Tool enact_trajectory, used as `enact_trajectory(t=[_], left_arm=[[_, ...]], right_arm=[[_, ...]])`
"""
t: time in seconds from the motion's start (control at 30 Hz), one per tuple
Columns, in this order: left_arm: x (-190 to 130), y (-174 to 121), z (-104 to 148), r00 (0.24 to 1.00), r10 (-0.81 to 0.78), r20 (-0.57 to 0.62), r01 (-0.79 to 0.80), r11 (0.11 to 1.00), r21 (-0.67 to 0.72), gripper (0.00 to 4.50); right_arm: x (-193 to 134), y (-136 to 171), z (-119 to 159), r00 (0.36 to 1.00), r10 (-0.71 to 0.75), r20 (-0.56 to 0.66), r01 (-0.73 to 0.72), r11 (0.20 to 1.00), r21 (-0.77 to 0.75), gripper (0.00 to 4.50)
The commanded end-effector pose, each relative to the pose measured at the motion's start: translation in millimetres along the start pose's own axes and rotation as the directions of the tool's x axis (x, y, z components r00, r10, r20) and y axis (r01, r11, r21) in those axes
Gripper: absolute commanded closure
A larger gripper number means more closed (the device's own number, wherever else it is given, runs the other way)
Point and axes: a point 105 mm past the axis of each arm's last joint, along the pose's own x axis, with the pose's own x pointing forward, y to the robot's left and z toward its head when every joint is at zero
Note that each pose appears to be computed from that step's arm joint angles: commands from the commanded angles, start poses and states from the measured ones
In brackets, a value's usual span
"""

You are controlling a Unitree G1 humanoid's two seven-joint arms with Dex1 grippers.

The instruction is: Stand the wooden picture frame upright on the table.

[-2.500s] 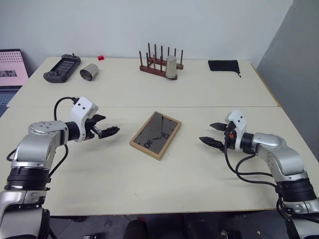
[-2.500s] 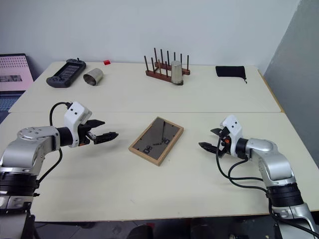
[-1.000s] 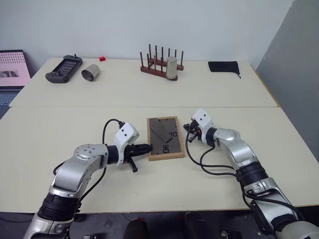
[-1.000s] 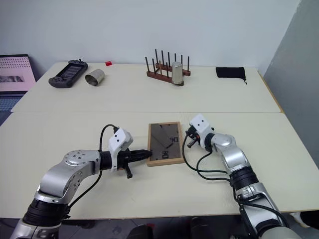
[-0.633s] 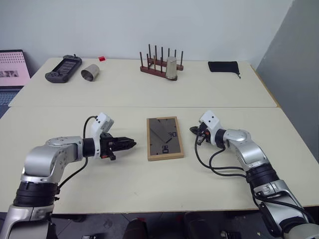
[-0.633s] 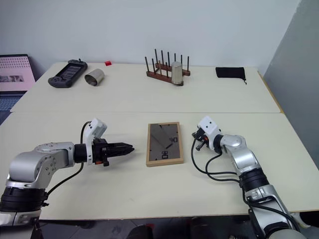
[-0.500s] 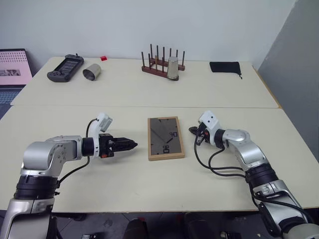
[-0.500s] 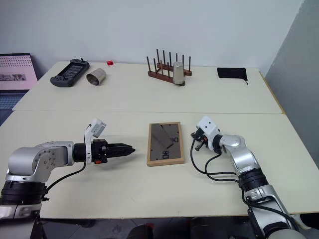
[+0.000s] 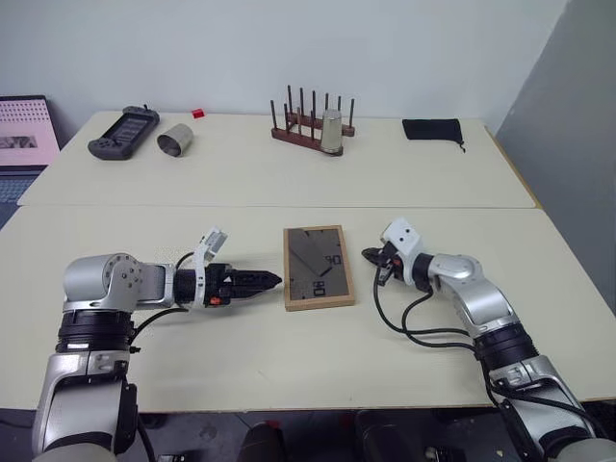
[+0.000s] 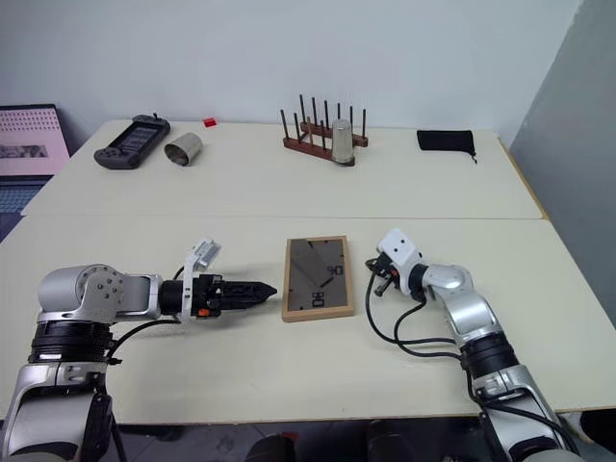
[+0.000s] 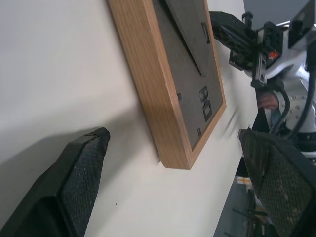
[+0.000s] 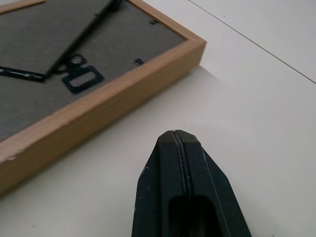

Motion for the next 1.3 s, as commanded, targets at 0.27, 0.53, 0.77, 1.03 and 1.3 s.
enact_trajectory(t=[0.27, 0.53, 0.77, 1.03, 1.3], left_arm=[[30, -5, -3, 0.999, -0.040, -0.024, 0.040, 0.999, 0.001, 0.03], [30, -22, -6, 0.990, -0.136, -0.023, 0.137, 0.990, 0.025, 0.03], [28, -26, -11, 0.987, -0.157, -0.027, 0.158, 0.986, 0.060, 1.09], [30, -15, -13, 0.995, -0.101, -0.020, 0.102, 0.990, 0.094, 2.61], [20, -19, 7, 0.996, -0.080, 0.041, 0.070, 0.978, 0.197, 3.20]], right_arm=[[23, 33, 28, 0.996, 0.058, 0.075, -0.057, 0.998, -0.009, 4.50], [30, 37, 38, 0.993, 0.060, 0.097, -0.062, 0.998, 0.014, 4.50], [30, 38, 37, 0.993, 0.061, 0.097, -0.064, 0.998, 0.025, 4.50], [30, 39, 39, 0.992, 0.065, 0.107, -0.069, 0.997, 0.027, 4.50], [14, 19, 37, 0.994, 0.040, 0.101, -0.047, 0.996, 0.072, 4.33]])
